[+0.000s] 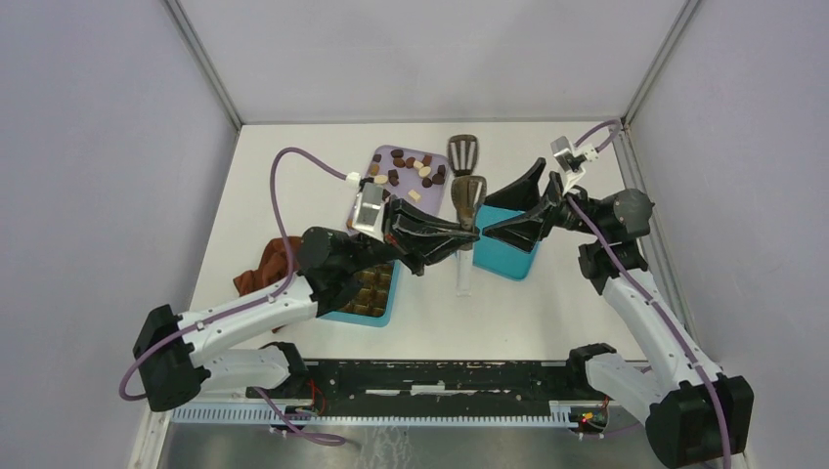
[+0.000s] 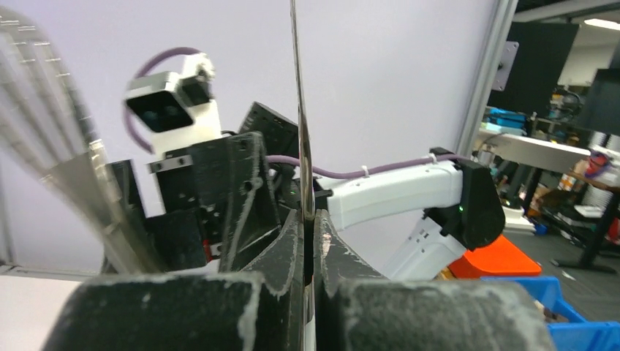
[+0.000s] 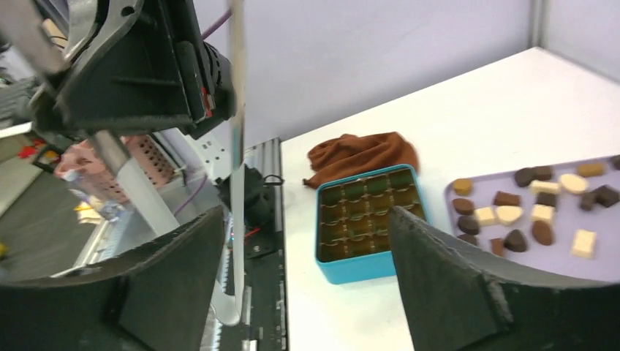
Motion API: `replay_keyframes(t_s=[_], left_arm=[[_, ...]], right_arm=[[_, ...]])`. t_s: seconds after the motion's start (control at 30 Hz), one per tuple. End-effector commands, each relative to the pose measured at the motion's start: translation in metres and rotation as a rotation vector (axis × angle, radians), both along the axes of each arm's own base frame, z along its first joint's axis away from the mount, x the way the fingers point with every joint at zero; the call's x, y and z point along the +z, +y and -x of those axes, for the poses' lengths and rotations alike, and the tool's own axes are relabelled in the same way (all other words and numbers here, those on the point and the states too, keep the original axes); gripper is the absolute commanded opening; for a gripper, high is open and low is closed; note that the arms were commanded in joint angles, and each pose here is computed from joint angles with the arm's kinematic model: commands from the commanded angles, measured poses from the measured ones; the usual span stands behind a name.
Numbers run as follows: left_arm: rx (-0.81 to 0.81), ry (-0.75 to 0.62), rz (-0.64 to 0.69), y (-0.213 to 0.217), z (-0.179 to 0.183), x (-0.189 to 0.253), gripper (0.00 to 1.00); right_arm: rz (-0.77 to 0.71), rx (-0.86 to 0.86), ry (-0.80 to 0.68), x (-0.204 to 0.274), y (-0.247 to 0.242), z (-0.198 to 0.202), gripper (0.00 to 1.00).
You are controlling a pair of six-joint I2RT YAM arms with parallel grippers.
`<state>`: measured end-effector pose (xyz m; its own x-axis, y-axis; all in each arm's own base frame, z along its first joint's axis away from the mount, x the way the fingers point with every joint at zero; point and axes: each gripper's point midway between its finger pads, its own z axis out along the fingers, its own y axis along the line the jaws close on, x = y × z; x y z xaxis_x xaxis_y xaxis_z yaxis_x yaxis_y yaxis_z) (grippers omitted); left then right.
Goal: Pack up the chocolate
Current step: Adjust the clamp.
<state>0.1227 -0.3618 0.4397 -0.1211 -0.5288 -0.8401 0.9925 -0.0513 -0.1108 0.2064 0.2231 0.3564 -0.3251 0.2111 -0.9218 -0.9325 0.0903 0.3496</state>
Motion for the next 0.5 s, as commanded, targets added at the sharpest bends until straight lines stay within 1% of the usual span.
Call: replay_keyframes(t_s=[0.0, 0.07, 0.1, 0.13, 0.3, 0.47], left_arm=[[0.118, -0.03, 0.123, 0.034, -0.009, 0.025, 0.02], [0.141, -0.018, 0.134, 0.041, -0.013, 0.024, 0.02], [0.15, -0.014, 0.139, 0.043, -0.015, 0.023, 0.02], [0.159, -0.012, 0.149, 0.045, -0.017, 0.023, 0.02], [0.171, 0.008, 0.198, 0.042, -0.031, 0.03, 0.02], [0.163, -0.009, 0.238, 0.033, -0.037, 0.04, 0.02]], right_arm=[[0.026, -0.027, -0.17, 0.018, -0.009, 0.011, 0.92], [0.032, -0.013, -0.208, 0.018, -0.01, 0.019, 0.97], [0.032, 0.0, -0.215, 0.017, -0.01, 0.023, 0.98], [0.028, 0.014, -0.228, 0.017, -0.009, 0.028, 0.98], [0.01, 0.06, -0.196, 0.003, 0.006, 0.038, 0.98], [0.013, 0.034, -0.136, -0.007, 0.013, 0.028, 0.98]])
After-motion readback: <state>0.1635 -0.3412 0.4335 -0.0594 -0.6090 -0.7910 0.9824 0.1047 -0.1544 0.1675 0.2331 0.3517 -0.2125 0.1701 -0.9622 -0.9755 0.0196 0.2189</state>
